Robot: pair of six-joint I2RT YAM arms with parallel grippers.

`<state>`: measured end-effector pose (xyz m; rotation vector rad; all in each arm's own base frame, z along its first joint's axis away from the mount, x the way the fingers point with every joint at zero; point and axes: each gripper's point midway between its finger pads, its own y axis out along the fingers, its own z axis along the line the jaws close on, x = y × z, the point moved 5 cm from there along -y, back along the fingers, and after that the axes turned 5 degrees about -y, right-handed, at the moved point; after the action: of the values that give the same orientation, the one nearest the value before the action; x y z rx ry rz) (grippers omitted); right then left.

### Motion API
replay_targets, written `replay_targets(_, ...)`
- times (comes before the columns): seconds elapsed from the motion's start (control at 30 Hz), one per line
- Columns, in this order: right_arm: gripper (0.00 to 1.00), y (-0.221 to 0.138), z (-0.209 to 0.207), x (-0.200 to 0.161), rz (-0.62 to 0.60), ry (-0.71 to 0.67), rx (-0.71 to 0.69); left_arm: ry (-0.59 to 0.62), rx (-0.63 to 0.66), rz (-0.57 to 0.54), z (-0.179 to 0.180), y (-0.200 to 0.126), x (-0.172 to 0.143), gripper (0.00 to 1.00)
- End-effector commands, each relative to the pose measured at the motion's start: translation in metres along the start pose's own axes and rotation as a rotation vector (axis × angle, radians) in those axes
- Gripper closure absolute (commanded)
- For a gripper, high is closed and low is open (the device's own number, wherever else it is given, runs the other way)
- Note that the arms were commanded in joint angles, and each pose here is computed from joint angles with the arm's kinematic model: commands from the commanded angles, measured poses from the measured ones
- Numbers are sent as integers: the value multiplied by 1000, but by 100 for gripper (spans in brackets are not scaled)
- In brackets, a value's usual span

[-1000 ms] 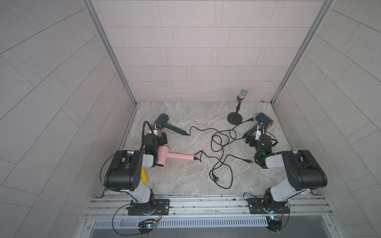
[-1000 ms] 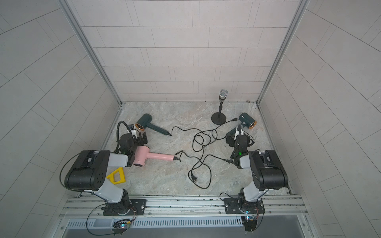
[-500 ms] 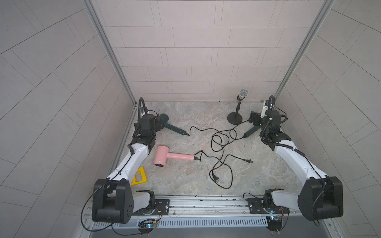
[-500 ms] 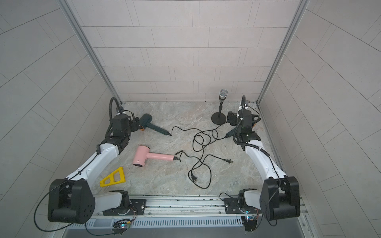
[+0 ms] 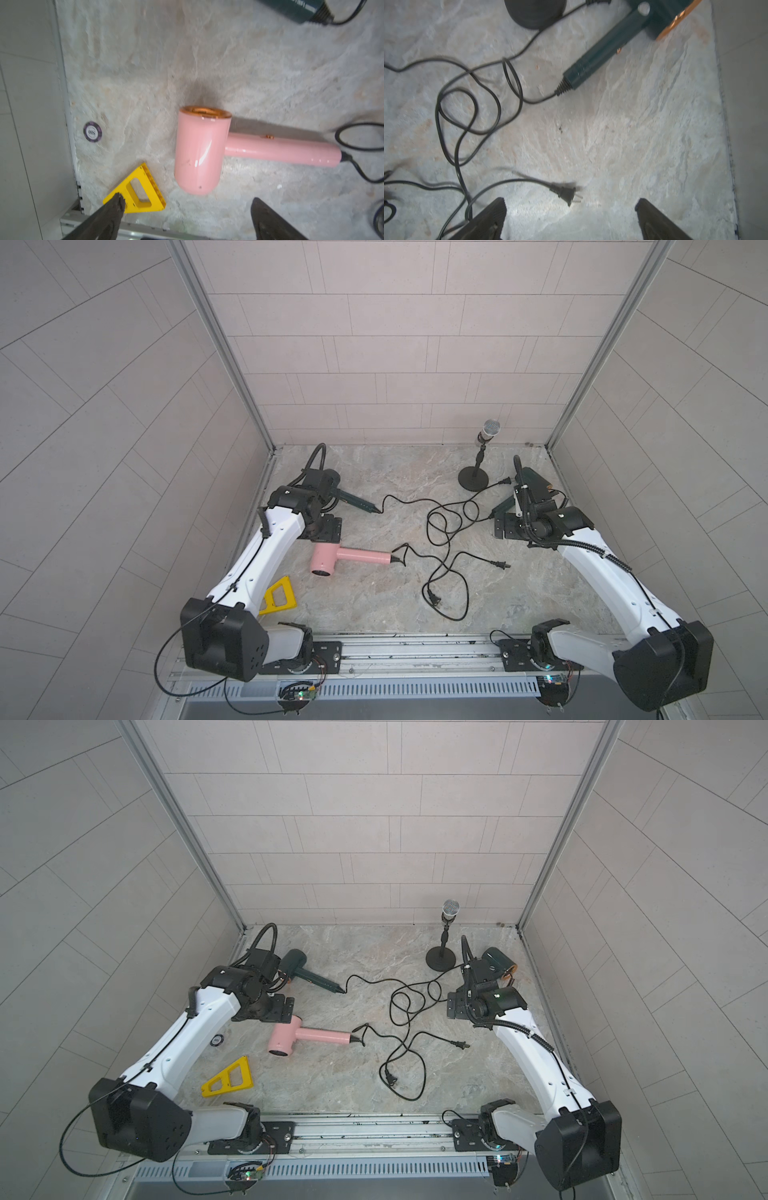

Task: Wrap the cord around the hair dryer
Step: Pick up the hair dryer from the center of the board.

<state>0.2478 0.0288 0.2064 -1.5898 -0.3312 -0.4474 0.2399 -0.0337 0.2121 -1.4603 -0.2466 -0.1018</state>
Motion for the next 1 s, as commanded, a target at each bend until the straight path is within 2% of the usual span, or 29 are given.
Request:
replay_targets(0.0, 1, -7, -1, -18, 70, 34, 16, 16, -19, 187, -4, 13, -32, 0)
replay_targets(0.1, 1, -13, 0, -15, 46, 46, 33, 16, 36, 318, -5, 31, -32, 0)
replay_targets(0.43, 1, -23, -3, -17, 3, 44, 43, 27, -2, 409, -26, 76, -17, 0)
replay_targets(0.7, 0, -24, -4, -17, -6, 39, 43, -3, -55, 439, -39, 97, -17, 0)
replay_targets(0.97, 0, -37, 2, -13, -26, 57, 127, -2, -146, 387, -87, 107, -4, 0)
